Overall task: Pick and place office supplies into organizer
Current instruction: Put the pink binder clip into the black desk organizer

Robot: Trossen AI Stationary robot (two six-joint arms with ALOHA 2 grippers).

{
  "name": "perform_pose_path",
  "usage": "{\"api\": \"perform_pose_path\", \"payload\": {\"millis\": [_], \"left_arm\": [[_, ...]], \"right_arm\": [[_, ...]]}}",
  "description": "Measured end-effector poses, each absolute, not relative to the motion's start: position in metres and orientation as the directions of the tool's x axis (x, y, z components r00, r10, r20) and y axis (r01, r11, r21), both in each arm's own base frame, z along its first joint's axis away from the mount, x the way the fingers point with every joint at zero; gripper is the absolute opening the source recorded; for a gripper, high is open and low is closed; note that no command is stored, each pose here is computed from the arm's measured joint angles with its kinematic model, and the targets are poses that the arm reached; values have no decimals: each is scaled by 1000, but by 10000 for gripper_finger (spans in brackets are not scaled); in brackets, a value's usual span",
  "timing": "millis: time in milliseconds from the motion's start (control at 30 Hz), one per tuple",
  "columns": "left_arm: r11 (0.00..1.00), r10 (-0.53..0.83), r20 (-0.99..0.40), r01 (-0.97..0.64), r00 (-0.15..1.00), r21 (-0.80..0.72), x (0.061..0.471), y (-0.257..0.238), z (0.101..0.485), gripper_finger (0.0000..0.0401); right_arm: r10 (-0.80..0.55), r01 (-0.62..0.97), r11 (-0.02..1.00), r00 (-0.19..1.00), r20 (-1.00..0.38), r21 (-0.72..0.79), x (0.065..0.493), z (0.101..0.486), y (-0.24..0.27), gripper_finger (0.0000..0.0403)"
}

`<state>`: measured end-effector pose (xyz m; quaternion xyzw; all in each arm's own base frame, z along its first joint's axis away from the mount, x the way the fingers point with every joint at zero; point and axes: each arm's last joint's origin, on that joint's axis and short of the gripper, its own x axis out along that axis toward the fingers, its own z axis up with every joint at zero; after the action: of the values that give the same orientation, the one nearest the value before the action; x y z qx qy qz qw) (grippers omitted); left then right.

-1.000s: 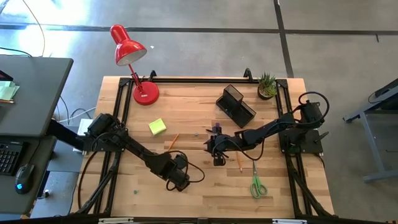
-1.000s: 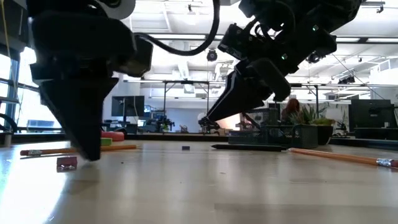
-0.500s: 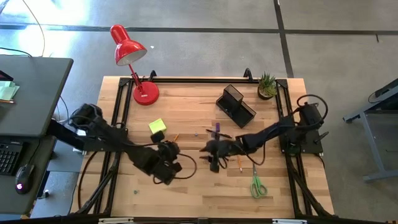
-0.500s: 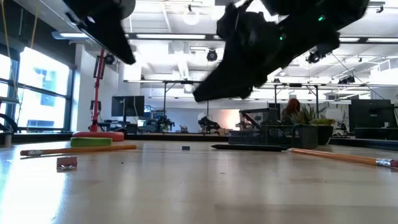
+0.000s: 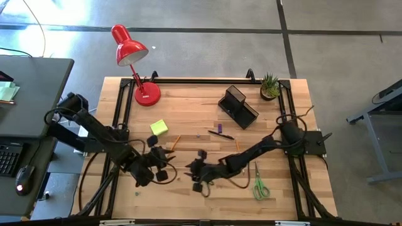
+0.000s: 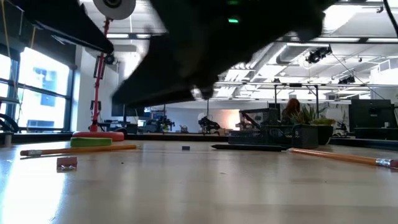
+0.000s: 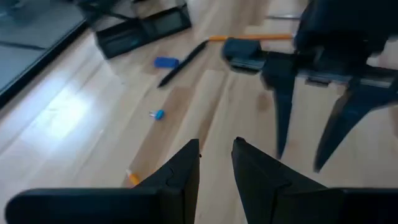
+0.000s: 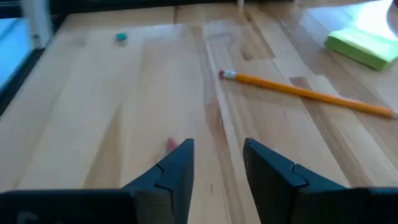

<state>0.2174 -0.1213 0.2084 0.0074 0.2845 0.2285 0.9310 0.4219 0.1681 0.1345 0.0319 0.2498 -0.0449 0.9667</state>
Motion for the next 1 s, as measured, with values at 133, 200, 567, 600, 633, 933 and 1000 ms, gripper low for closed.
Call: {"api": "perform_pose_path", "payload": {"millis": [133,200,567,600,633,933,1000], "left_arm": [[928,362,-525,-353,770,122,207,-117,209,85],[936,346,-505,-331,791,123,203,-116,209,85],[962,269,-370,-226,889,156,194,-117,198,85],[961,271,-354,-229,895,158,196,-118,198,85],[964,260,-347,-222,901,146,198,-118,198,85],[985,168,-357,-138,919,107,202,-116,199,85],[989,143,-359,-123,922,78,204,-119,198,85]], "right_arm": [[-140,168,986,820,-556,0,443,134,176,142],[-147,193,981,814,-563,23,452,136,180,151],[-136,270,953,784,-606,135,486,114,194,182],[-154,280,954,767,-624,110,484,112,195,179],[-162,287,952,768,-620,107,485,111,196,176],[-189,313,941,802,-567,130,484,117,212,139],[-192,326,934,807,-558,149,481,116,217,136]]}}
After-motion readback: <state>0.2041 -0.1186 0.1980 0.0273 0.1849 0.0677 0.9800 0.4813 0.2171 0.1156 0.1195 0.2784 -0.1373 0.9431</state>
